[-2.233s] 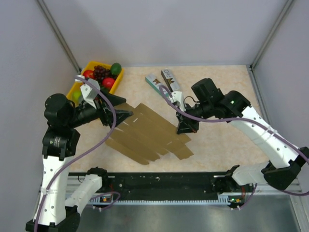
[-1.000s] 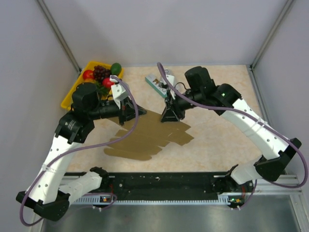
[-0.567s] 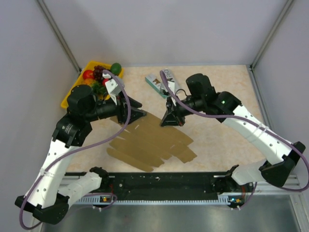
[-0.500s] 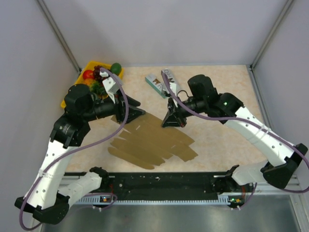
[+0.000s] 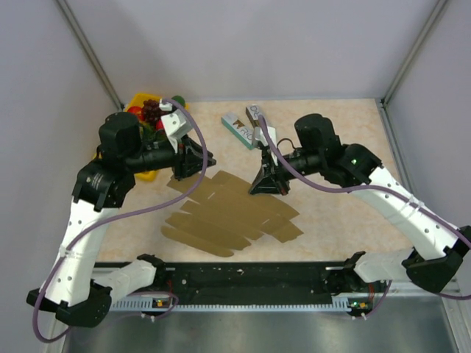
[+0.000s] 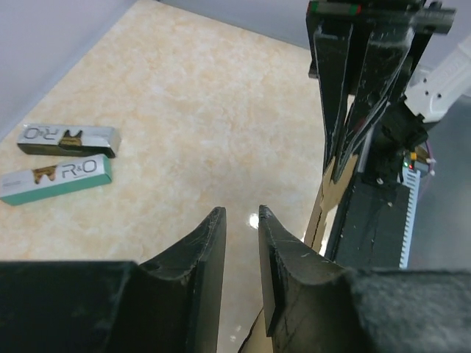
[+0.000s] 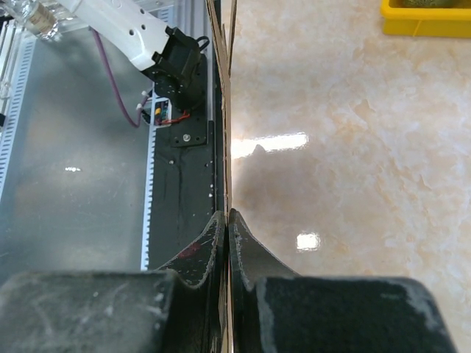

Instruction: Fold the paper box

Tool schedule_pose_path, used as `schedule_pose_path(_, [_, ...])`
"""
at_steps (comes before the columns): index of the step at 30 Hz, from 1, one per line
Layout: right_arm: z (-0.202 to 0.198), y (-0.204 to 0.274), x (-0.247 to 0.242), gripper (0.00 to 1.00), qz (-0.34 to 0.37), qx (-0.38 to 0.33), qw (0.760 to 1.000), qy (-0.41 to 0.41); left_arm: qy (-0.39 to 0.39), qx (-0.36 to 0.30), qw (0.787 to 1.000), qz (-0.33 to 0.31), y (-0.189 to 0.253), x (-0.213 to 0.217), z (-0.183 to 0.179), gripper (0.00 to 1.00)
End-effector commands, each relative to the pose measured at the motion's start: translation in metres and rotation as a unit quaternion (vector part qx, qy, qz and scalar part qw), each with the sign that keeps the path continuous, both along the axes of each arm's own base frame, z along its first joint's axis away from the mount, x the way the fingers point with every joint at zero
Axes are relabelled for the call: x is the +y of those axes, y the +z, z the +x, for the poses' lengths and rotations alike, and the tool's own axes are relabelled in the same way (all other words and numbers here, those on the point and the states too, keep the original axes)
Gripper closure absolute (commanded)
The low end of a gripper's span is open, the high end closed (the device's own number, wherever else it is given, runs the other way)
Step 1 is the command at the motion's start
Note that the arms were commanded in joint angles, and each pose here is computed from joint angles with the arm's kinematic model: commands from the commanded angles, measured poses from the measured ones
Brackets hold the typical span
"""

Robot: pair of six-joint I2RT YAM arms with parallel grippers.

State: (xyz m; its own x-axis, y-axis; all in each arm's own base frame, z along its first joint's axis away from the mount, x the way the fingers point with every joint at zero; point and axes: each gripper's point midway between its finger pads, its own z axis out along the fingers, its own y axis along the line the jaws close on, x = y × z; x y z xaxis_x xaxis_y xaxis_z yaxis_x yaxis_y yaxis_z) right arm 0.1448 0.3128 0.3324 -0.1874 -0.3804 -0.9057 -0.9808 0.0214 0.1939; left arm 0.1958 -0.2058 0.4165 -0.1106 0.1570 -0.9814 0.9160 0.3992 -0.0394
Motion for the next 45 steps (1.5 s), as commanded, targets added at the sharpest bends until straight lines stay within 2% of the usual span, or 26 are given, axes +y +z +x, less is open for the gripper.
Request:
schedule_pose_path(1, [-0.009,0.033,0.003,1.00,0.039,-0.034,0.998,0.029,-0.077,-0.020,0.997,0.009,-0.006,-0.009,-0.015,0.70])
schedule_pose_path(8, [-0.010,0.035,0.003,1.00,0.037,-0.032,0.998,0.032,-0.163,-0.014,0.986,-0.002,-0.007,-0.019,-0.043,0.68])
schedule_pose_path(18, [-0.005,0.037,0.009,1.00,0.036,-0.032,0.998,0.035,-0.196,0.006,0.981,0.008,-0.018,-0.035,-0.053,0.64])
schedule_pose_path(25, [0.004,0.049,0.013,1.00,0.043,-0.057,0.997,0.029,-0.156,-0.005,0.987,0.027,-0.025,-0.042,-0.029,0.64])
schedule_pose_path(28, [0.006,0.054,0.013,1.00,0.046,-0.069,0.996,0.030,-0.144,-0.012,0.989,0.030,-0.025,-0.044,-0.020,0.69])
schedule_pose_path(34, [0.019,0.055,0.017,1.00,0.040,-0.099,0.994,0.022,-0.159,-0.011,0.987,0.029,-0.023,-0.052,-0.012,0.72])
schedule_pose_path(38, [0.037,0.055,0.015,1.00,0.028,-0.127,0.991,0.012,-0.125,-0.022,0.991,0.040,-0.021,-0.053,0.008,0.64])
schedule_pose_path(39, [0.045,0.057,0.011,1.00,0.026,-0.132,0.991,0.003,-0.089,-0.037,0.994,0.044,-0.018,-0.051,0.023,0.62])
schedule_pose_path(42, [0.067,0.056,0.005,1.00,0.018,-0.138,0.990,-0.013,-0.031,-0.035,0.999,0.010,0.000,-0.038,0.050,0.52])
schedule_pose_path(43, [0.070,0.052,0.003,1.00,0.011,-0.146,0.989,-0.008,-0.044,-0.027,0.998,-0.024,0.013,-0.041,0.052,0.49])
schedule_pose_path(45, [0.074,0.051,0.004,1.00,0.009,-0.153,0.988,0.008,-0.049,-0.024,0.997,-0.047,0.029,-0.031,0.061,0.45])
